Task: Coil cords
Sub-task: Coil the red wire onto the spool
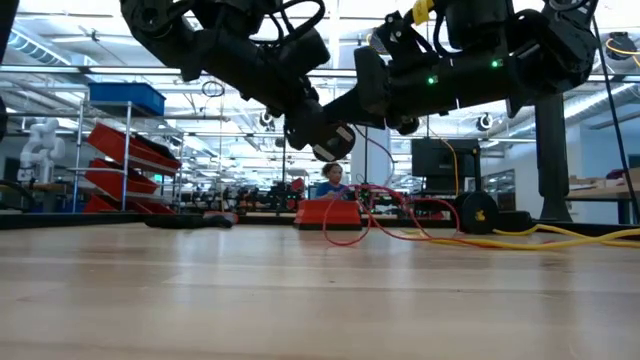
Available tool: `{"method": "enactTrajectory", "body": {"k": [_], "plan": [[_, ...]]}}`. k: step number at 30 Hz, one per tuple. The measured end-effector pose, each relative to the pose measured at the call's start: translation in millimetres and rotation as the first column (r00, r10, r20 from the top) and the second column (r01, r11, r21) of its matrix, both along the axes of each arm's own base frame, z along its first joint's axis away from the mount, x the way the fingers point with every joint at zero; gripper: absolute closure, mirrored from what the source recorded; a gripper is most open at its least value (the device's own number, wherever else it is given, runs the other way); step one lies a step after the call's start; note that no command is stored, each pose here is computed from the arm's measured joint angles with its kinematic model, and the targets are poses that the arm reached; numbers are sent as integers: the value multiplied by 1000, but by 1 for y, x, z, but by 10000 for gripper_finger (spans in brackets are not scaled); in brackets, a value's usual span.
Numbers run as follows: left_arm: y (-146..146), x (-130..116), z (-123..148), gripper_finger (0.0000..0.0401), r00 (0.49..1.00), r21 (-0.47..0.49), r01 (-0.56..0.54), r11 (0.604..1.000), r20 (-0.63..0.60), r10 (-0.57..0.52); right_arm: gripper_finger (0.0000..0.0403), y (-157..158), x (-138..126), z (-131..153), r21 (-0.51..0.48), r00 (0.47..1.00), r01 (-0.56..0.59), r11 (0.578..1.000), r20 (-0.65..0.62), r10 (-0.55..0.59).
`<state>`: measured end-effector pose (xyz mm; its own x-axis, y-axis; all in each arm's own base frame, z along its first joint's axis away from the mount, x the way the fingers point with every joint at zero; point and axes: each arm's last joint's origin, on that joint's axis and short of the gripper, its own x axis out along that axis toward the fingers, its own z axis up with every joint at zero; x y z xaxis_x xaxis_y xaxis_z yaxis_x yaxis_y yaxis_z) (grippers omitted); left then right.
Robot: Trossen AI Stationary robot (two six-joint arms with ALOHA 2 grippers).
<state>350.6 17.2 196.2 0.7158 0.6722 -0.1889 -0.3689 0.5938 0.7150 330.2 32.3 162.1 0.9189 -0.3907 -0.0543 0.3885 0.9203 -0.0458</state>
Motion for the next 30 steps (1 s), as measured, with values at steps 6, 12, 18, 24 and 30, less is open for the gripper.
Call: {"method": "enactTrajectory", "body": {"k": [6,12,18,24,30], "plan": [[1,2,5,401,993,-72,47,996,114,-38,403,2,1,0,-34,1000,-10,999,-23,9],[0,4,9,401,972,-156,109,982,224,-73,403,2,1,-1,-53,999,-13,999,-42,11],[-2,5,13,401,938,-237,151,960,341,-64,403,1,0,-2,-82,998,19,996,-64,-25],[-2,6,17,401,891,-319,183,930,453,-20,403,5,-2,-2,-130,992,89,988,-79,-100],[-2,7,21,401,846,-385,250,888,532,-7,403,11,-4,-2,-202,979,150,968,-107,-174]]}}
